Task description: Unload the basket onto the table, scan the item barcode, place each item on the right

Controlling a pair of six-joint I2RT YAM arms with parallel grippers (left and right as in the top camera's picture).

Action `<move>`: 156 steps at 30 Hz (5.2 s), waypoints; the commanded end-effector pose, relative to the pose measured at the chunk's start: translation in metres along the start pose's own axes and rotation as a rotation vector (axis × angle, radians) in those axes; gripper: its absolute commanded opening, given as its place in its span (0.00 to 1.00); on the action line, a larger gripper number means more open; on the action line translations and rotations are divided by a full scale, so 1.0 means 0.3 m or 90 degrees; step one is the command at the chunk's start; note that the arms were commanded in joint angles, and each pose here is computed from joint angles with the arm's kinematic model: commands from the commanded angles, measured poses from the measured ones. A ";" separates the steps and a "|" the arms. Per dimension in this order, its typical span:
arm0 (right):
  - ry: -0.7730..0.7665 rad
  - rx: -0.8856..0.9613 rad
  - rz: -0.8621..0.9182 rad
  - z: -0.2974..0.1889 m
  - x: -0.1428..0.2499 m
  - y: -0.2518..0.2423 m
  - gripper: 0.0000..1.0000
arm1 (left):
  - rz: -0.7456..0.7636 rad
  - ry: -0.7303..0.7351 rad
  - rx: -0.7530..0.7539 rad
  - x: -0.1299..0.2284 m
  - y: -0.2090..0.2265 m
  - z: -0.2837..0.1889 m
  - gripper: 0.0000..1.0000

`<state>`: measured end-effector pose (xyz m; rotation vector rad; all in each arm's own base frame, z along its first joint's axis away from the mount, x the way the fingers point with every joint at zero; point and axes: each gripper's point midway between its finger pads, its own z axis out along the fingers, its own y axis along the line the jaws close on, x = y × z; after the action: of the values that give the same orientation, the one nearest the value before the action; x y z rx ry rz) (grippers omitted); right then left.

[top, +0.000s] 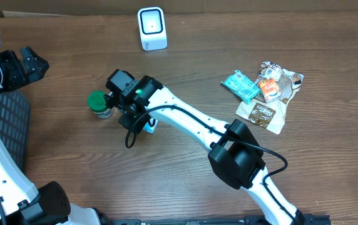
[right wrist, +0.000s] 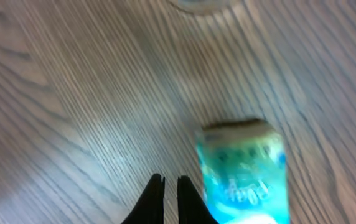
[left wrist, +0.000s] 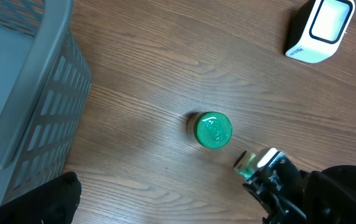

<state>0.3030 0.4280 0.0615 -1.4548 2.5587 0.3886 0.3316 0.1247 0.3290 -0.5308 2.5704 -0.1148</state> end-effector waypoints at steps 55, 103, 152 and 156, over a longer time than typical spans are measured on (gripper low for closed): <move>-0.111 0.145 0.376 -0.167 0.021 -0.373 0.04 | 0.009 0.003 -0.001 -0.004 0.003 0.010 0.99; -0.053 0.055 0.387 0.038 0.085 -0.339 0.21 | 0.009 0.003 -0.001 -0.004 0.003 0.010 1.00; -0.005 -0.144 0.560 0.169 0.261 -0.351 0.33 | 0.009 0.003 -0.001 -0.004 0.003 0.010 1.00; -0.002 -0.144 0.563 0.171 0.265 -0.350 0.09 | 0.009 0.003 -0.001 -0.004 0.003 0.010 1.00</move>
<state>0.3595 0.3369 0.0053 -0.2942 3.0230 0.8808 0.3317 0.1248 0.3290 -0.5306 2.5701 -0.1146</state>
